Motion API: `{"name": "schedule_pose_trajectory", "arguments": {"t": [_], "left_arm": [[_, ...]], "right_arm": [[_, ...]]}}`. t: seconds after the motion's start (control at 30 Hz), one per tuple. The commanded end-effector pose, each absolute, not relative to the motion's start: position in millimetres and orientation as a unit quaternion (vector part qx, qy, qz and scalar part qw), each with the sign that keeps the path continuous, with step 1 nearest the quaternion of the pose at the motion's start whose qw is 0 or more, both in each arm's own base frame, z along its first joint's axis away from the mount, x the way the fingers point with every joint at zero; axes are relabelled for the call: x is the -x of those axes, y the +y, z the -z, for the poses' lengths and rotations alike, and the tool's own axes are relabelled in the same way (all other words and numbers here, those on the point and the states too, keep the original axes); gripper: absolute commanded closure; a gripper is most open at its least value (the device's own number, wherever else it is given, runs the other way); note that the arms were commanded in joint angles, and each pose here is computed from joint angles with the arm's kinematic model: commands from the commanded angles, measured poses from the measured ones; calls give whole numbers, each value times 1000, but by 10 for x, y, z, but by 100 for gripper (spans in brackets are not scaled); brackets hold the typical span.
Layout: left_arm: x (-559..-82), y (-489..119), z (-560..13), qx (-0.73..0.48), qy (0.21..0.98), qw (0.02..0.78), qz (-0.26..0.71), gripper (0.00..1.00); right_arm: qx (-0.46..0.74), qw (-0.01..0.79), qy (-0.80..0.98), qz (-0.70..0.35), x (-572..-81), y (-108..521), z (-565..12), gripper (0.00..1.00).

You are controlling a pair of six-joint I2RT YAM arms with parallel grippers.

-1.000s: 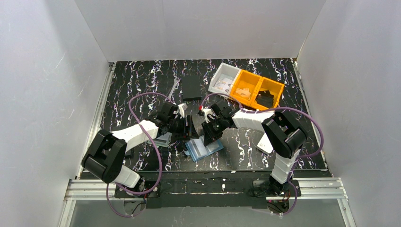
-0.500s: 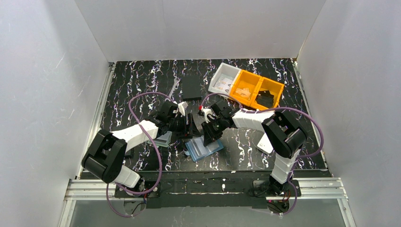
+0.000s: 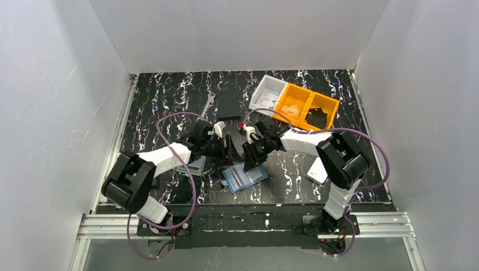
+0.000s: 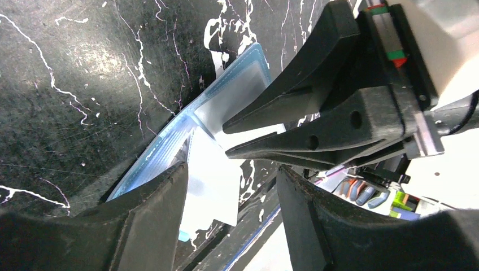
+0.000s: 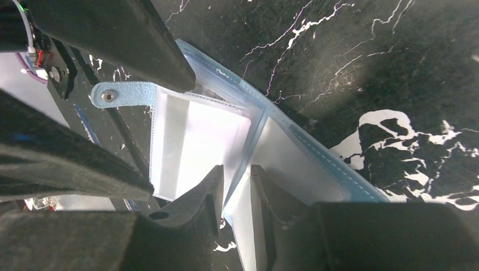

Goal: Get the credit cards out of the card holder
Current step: Remove the credit card from the card holder.

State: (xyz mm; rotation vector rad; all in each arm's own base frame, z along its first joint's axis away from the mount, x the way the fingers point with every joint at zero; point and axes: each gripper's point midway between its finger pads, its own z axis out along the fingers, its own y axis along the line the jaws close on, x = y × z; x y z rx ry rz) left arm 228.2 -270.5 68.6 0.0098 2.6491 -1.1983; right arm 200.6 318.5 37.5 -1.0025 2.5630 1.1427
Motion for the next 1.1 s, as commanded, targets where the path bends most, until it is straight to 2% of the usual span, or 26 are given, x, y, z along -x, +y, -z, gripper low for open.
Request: {"name": "schedule_pose_trajectory", "arguments": {"t": [0.0,0.33,0.63,0.87,1.07], "left_arm": [[-2208,-2736,-688,16,901,92,424,43],[-2240,-2868,-800,59,877,79,470,42],[-2277,-2924,-824,83,867,75,486,42],[-2328,-2968,-824,105,862,70,492,41],[-2329,-3051,-817,114,861,60,492,40]], "right_arm": [[344,110,836,-412,-2063,3250,-654,67],[346,106,825,-434,-2029,3270,-727,66],[355,115,790,-487,-2060,3183,-967,50],[379,128,754,-520,-1984,3112,-1168,32],[389,143,746,-521,-1934,3076,-1256,27]]}}
